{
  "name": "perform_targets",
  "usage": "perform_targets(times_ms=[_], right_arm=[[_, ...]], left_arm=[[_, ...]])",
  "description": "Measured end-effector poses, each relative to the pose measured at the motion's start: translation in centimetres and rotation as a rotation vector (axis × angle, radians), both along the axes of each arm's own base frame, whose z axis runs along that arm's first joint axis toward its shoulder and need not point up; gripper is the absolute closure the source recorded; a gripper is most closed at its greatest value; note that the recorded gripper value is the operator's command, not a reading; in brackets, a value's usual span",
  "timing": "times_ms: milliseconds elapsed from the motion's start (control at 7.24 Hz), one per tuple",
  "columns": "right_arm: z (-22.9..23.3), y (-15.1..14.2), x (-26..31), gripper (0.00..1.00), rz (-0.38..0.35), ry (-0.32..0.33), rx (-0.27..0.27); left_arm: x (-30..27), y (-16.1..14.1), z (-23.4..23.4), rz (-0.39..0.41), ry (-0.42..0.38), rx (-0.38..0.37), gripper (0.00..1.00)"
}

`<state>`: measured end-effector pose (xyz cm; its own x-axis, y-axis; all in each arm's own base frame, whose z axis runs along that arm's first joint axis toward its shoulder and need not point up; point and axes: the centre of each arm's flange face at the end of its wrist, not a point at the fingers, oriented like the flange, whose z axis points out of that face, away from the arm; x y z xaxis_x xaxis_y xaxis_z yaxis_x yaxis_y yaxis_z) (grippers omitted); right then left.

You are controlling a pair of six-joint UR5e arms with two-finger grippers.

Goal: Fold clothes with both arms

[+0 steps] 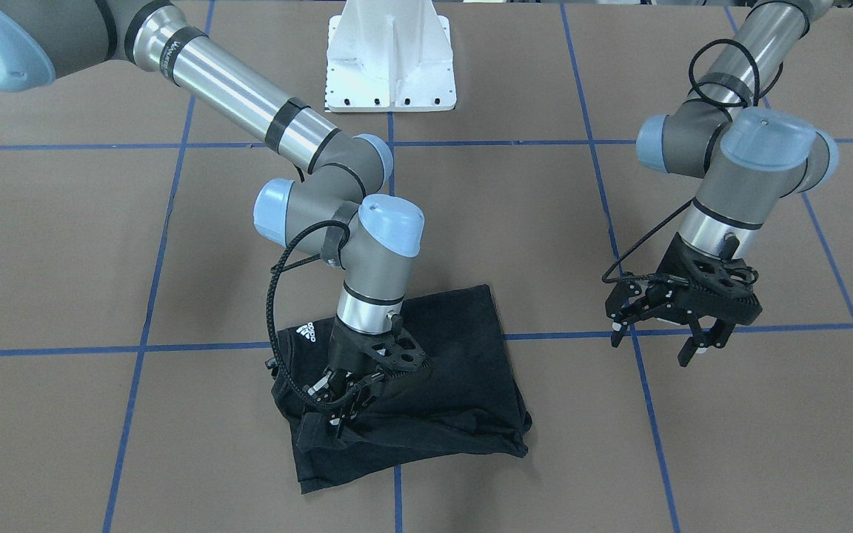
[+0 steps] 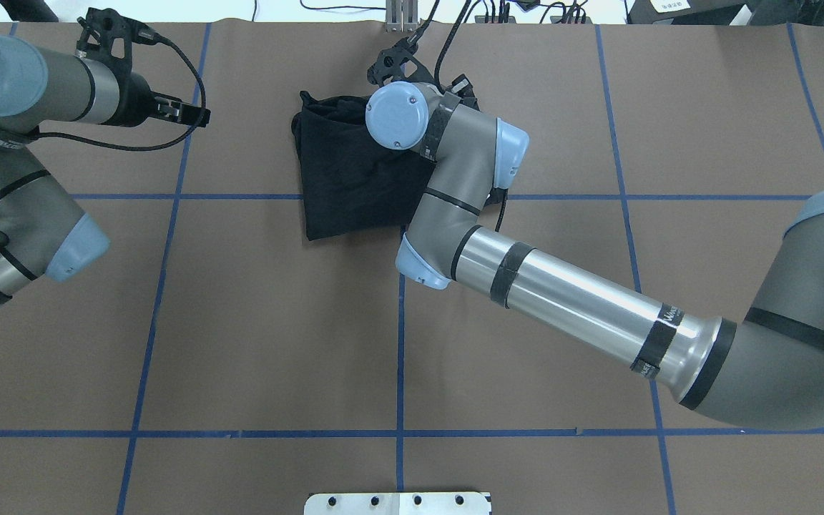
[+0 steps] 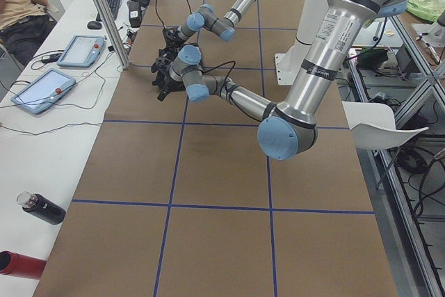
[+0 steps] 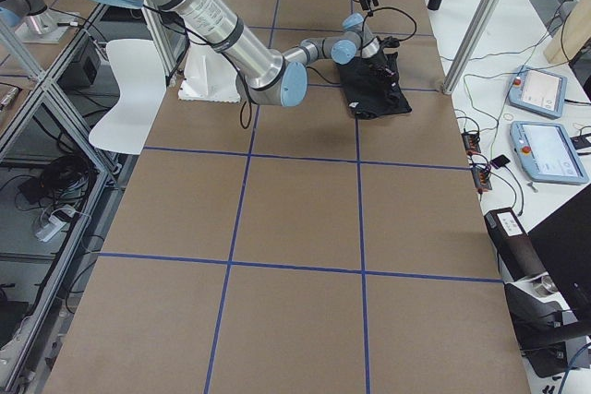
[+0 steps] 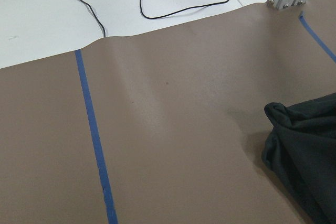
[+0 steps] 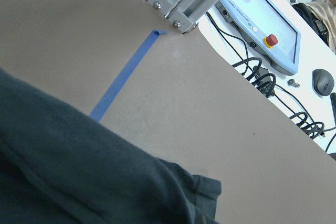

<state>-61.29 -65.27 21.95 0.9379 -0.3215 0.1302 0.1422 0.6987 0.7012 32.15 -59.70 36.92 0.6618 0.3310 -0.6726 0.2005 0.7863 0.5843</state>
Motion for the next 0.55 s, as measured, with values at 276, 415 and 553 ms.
perform_targets(times_ms=[276, 415, 553], right_arm=[[-2.9, -2.4, 1.8, 0.00, 0.021, -0.127, -0.054], [-5.1, -3.9, 3.6, 0.00, 0.005, -0.214, -0.117], [-6.8, -3.7, 4.4, 0.00, 0.004, -0.272, -0.169]], left_arm=[[-1.0, 1.3, 0.3, 0.000, 0.004, 0.004, 0.00], [-1.3, 1.7, 0.5, 0.000, 0.004, 0.005, 0.00], [-1.5, 2.0, 0.7, 0.000, 0.004, 0.004, 0.00]])
